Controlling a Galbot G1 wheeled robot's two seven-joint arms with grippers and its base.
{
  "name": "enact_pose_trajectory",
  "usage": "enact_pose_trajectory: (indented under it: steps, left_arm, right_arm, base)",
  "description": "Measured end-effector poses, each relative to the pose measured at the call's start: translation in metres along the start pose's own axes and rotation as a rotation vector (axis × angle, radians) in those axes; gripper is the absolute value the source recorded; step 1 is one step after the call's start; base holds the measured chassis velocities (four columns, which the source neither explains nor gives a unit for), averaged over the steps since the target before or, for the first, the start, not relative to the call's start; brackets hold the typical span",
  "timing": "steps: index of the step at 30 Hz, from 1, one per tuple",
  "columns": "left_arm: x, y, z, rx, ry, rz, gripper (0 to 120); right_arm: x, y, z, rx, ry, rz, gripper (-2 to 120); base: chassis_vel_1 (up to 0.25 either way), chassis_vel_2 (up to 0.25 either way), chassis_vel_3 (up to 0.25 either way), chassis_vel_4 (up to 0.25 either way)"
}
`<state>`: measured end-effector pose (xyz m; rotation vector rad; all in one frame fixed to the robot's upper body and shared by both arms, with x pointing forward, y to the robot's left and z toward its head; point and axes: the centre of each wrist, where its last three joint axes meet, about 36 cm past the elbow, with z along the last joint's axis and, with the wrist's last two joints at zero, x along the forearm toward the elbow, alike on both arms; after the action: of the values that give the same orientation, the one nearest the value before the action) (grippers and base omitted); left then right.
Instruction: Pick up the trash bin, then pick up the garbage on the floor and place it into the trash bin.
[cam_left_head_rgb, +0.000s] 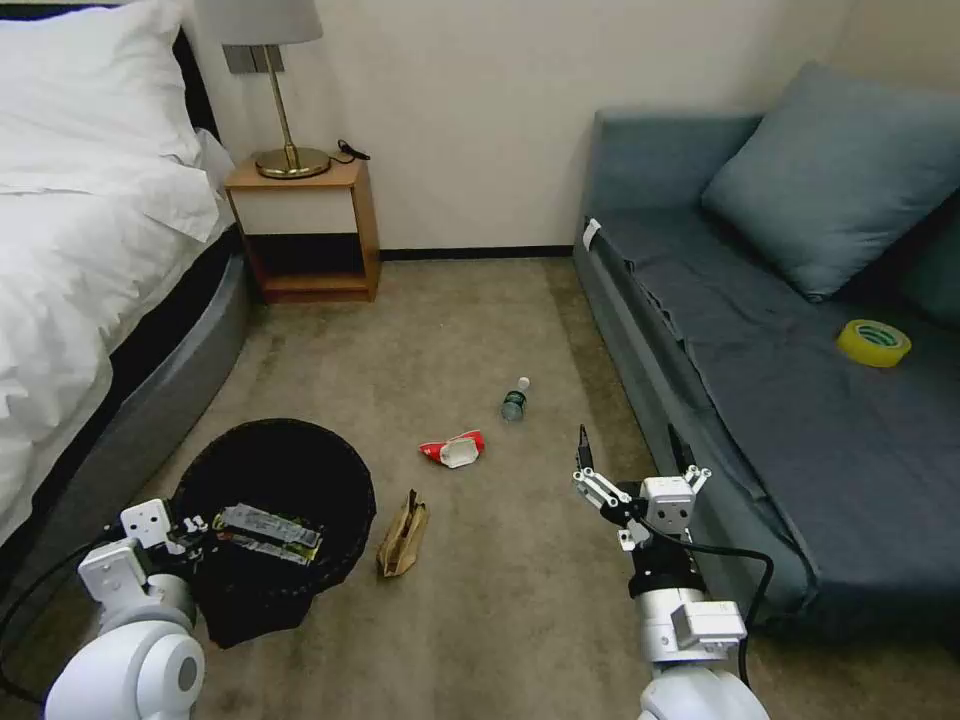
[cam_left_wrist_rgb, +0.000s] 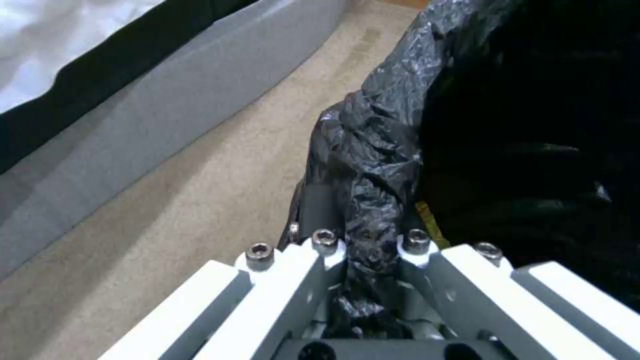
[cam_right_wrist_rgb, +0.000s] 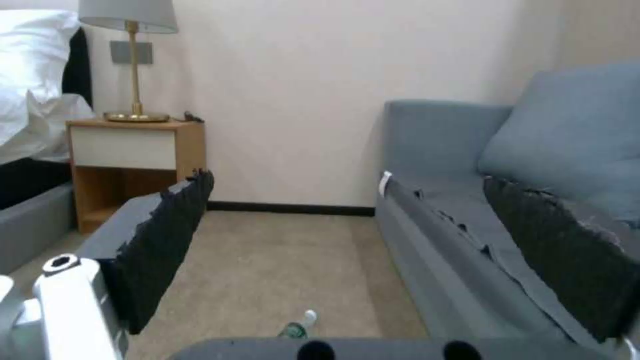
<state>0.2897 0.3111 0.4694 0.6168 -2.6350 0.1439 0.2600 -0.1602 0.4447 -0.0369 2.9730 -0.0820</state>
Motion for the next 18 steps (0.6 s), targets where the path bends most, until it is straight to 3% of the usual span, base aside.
enact_pose_trajectory:
  steps: [11,18]
  left_arm:
    - [0.001,0.002,0.001,0.003,-0.003,-0.004,2]
    - [0.001,0.002,0.000,0.003,-0.004,-0.004,2]
  right_arm:
    - [-0.011,-0.001,0.003,-0.008,0.003,-0.039,100]
    - [-0.032,-0.003,0.001,-0.035,0.097,-0.141,100]
  base:
    - [-0.130,0.143,0.131,-0.138]
    - [-0.013,0.004,0.005,-0.010]
